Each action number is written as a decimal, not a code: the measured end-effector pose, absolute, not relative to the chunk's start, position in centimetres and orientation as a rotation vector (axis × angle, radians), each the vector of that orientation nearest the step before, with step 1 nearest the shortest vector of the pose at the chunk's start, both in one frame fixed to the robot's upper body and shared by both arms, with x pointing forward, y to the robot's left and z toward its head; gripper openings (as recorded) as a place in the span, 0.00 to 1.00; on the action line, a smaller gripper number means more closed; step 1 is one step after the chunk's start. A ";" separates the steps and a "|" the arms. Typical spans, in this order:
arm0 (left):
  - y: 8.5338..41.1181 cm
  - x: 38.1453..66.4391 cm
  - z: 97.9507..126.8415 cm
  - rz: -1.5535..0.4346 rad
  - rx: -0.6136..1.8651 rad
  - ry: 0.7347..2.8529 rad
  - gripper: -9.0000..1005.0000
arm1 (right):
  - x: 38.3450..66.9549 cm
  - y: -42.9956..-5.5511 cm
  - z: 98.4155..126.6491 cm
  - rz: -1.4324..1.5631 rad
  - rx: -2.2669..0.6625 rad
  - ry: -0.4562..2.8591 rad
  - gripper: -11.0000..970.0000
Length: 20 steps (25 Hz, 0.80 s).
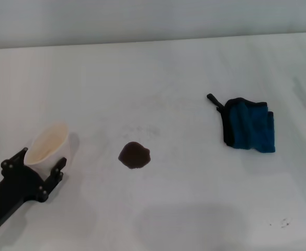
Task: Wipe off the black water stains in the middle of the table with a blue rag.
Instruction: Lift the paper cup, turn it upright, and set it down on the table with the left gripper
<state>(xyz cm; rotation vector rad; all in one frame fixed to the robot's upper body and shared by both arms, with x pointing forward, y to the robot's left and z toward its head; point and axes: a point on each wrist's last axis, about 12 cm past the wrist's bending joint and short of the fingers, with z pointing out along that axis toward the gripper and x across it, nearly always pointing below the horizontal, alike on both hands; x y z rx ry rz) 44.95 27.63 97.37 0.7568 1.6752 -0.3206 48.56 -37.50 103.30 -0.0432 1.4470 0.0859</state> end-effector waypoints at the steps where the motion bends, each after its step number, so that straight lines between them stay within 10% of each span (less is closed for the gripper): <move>1: 27.6 44.7 97.3 -0.318 0.758 1.676 0.56 | 48.6 -37.5 103.3 0.084 -0.044 1.448 0.90; 20: 27.8 44.4 97.2 -0.288 0.671 1.682 0.59 | 48.5 -37.7 103.2 0.076 -0.045 1.455 0.90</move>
